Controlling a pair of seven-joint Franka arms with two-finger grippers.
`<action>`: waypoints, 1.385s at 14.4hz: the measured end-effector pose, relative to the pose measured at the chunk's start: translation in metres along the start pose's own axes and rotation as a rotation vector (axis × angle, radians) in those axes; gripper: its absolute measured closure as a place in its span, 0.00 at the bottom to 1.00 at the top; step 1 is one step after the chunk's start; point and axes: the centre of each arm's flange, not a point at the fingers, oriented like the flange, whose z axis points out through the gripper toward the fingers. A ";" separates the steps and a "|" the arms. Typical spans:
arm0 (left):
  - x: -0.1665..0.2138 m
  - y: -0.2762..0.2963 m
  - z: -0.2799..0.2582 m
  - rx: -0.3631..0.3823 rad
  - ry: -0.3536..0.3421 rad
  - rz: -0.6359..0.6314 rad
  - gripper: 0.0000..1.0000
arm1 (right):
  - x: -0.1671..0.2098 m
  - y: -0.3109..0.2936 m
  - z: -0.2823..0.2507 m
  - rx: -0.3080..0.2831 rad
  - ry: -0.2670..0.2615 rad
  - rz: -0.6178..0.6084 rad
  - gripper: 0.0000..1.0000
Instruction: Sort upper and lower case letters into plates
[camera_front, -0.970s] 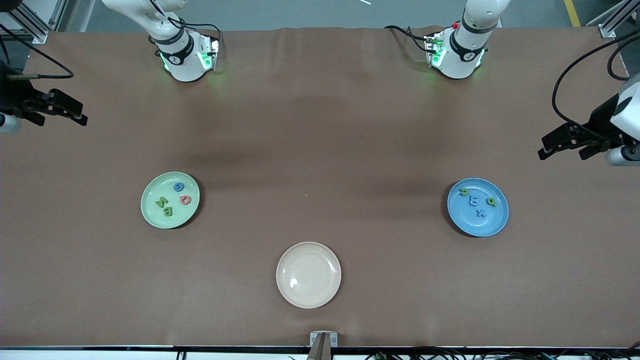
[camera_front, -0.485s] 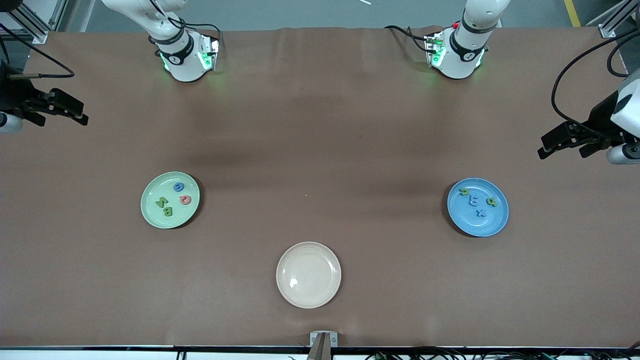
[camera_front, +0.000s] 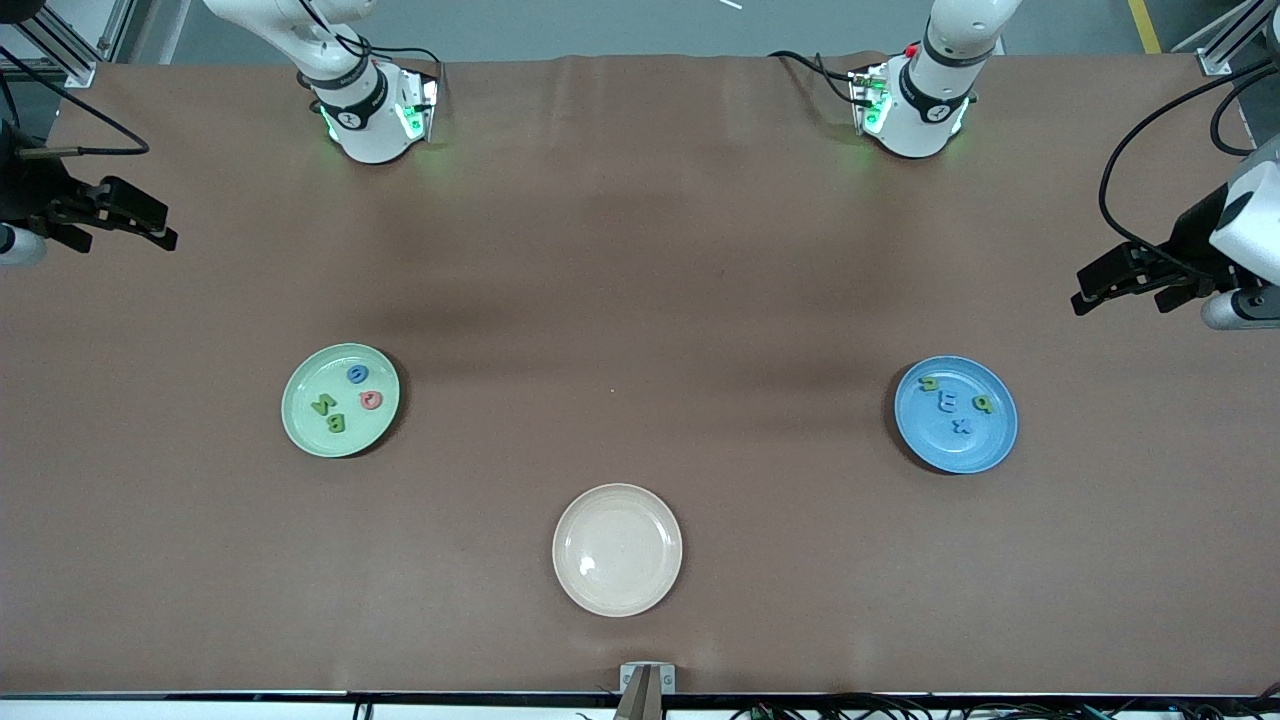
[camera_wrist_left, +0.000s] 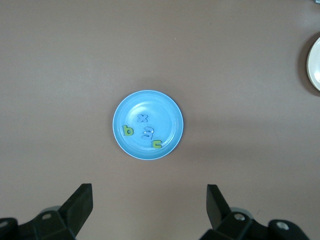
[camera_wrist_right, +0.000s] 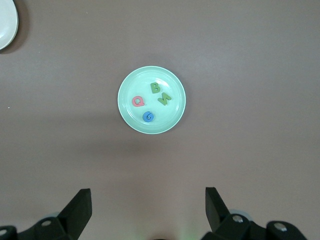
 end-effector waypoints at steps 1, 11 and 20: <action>0.001 0.000 -0.003 -0.001 0.007 0.000 0.00 | 0.000 0.000 0.000 0.000 0.000 0.000 0.00; 0.007 -0.010 -0.021 0.001 0.050 -0.008 0.00 | 0.000 0.000 0.000 0.000 -0.001 -0.001 0.00; 0.009 -0.012 -0.019 0.002 0.049 -0.007 0.00 | 0.000 -0.001 0.000 0.000 -0.002 -0.004 0.00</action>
